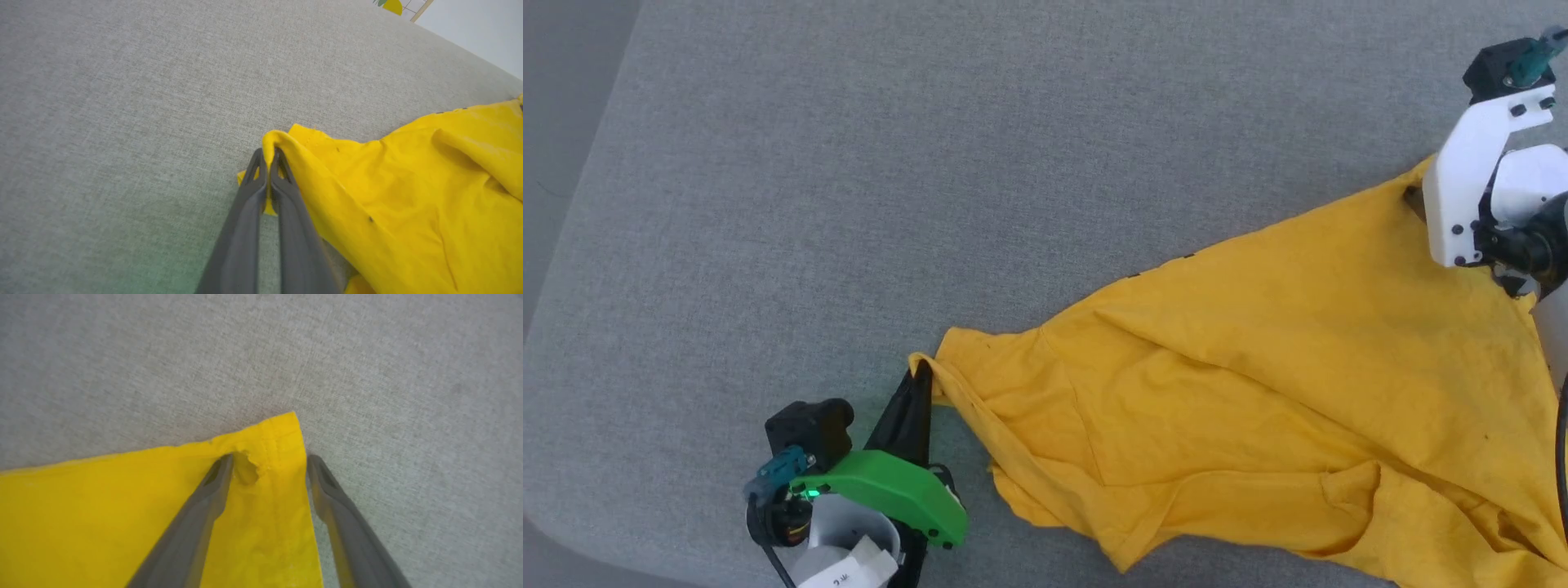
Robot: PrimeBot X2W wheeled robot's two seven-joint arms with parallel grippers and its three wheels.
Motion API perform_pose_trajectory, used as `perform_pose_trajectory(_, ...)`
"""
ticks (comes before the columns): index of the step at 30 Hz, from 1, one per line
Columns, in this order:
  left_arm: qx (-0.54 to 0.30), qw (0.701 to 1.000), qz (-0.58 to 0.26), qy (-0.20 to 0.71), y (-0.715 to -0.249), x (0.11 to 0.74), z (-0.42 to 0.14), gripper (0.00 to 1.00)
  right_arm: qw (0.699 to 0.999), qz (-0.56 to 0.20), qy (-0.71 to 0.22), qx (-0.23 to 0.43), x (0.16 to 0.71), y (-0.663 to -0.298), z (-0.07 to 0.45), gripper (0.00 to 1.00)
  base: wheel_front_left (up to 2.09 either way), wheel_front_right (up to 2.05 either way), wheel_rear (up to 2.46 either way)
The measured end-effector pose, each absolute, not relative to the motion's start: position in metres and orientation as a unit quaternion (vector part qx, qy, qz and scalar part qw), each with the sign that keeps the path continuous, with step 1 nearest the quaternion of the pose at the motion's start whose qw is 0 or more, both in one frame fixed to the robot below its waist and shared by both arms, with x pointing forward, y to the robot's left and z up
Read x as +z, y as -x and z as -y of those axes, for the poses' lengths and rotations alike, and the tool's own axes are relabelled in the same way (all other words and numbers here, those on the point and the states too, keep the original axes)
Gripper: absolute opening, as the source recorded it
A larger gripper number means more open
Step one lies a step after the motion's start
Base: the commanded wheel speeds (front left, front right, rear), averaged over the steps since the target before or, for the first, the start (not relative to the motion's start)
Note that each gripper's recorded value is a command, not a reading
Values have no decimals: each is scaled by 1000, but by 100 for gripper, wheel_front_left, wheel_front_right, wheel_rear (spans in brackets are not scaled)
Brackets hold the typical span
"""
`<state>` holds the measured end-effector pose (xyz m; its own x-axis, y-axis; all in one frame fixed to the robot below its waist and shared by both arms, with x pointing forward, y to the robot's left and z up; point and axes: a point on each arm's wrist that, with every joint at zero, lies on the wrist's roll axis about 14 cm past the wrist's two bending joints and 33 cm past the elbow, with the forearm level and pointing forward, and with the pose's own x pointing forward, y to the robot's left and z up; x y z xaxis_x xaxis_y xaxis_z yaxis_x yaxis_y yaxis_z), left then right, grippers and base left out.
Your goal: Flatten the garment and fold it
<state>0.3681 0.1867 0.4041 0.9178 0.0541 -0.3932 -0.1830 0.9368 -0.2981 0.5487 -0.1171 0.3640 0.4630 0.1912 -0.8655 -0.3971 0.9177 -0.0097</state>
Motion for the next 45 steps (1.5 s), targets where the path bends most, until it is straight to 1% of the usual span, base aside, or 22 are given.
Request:
perform_pose_trajectory(5, 63, 967, -183, 167, -365, 411, -191, 0, 885, -424, 26, 189, 391, -547, 109, 0, 0, 0, 0)
perform_pose_trajectory(8, 66, 968, -176, 167, -359, 417, -194, 0, 915, -363, -29, 176, 424, -545, 124, 0, 0, 0, 0)
perform_pose_trajectory(10, 65, 968, -174, 167, -354, 420, -194, 0, 928, -334, -54, 157, 440, -535, 144, 0, 0, 0, 0)
perform_pose_trajectory(13, 57, 969, -171, 171, -346, 426, -189, 0, 935, -321, -89, 121, 451, -496, 179, 0, 0, 0, 0)
perform_pose_trajectory(16, 35, 971, -164, 173, -347, 434, -177, 0, 933, -328, -125, 75, 448, -444, 211, 0, 0, 0, 0)
perform_pose_trajectory(18, 20, 971, -157, 178, -350, 440, -168, 0, 927, -343, -145, 46, 439, -408, 226, 0, 0, 0, 0)
perform_pose_trajectory(21, -2, 971, -149, 185, -353, 447, -156, 0, 901, -392, -184, 21, 416, -345, 224, 0, 0, 0, 0)
perform_pose_trajectory(23, -5, 966, -143, 215, -355, 452, -149, 0, 880, -426, -211, 12, 400, -306, 216, 0, 0, 0, 0)
perform_pose_trajectory(26, -15, 961, -135, 240, -357, 457, -142, 0, 864, -450, -227, 4, 392, -273, 210, 0, 0, 0, 0)
perform_pose_trajectory(28, -24, 960, -129, 247, -358, 461, -137, 0, 862, -451, -233, 8, 392, -267, 206, 0, 0, 0, 0)
perform_pose_trajectory(31, -46, 957, -124, 257, -361, 466, -130, 0, 867, -436, -242, 15, 400, -269, 202, 0, 0, 0, 0)
perform_pose_trajectory(34, -79, 958, -120, 248, -375, 478, -126, 0, 879, -422, -220, 41, 417, -292, 200, 0, 0, 0, 0)
perform_pose_trajectory(37, -120, 964, -92, 218, -411, 512, -128, 0, 898, -401, -161, 79, 450, -336, 202, 0, 0, 0, 0)
perform_pose_trajectory(39, -139, 969, -73, 193, -435, 535, -131, 0, 909, -388, -119, 93, 473, -363, 207, 0, 0, 0, 0)
perform_pose_trajectory(41, -158, 975, -60, 144, -461, 558, -134, 0, 919, -371, -92, 97, 497, -392, 214, 0, 0, 0, 0)
perform_pose_trajectory(45, -159, 982, -24, 99, -517, 608, -139, 0, 941, -323, -44, 90, 547, -455, 221, 0, 0, 0, 0)
